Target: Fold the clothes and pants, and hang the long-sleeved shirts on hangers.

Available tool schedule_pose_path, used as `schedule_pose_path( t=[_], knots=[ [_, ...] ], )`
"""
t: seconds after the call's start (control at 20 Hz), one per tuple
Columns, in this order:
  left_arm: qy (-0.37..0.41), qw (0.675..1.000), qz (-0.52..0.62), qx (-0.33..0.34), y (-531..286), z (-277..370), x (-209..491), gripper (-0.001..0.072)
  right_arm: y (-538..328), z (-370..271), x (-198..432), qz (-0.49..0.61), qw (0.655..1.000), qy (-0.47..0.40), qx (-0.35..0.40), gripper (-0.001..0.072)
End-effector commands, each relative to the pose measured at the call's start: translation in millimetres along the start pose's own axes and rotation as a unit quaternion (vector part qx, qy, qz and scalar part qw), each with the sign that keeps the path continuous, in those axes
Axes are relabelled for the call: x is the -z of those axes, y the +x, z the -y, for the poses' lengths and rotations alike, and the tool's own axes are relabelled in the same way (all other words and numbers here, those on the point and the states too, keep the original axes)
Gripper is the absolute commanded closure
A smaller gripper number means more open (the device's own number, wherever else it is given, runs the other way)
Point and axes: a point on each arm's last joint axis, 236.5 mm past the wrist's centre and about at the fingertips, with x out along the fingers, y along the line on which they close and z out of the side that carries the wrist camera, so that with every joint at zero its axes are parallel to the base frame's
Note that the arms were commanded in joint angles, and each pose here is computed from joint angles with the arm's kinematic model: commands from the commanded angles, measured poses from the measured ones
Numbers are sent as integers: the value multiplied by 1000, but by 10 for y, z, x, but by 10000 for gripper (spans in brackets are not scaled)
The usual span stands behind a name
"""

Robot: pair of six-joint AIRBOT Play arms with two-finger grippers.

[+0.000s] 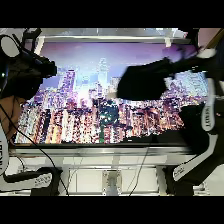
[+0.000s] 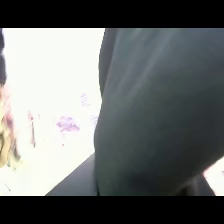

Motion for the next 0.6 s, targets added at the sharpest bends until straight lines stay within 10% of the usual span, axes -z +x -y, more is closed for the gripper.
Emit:
schedule_pose_path(
  t=[0.0, 0.55],
  knots=[
    [0, 1000, 1, 0, -6, 1, -4, 695, -1187, 503, 93, 43, 996, 41, 71, 705],
    [2, 1000, 2, 15, -6, 103, -12, 695, -3684, 1966, 1876, 153, 862, 307, 373, 706]
  ],
)
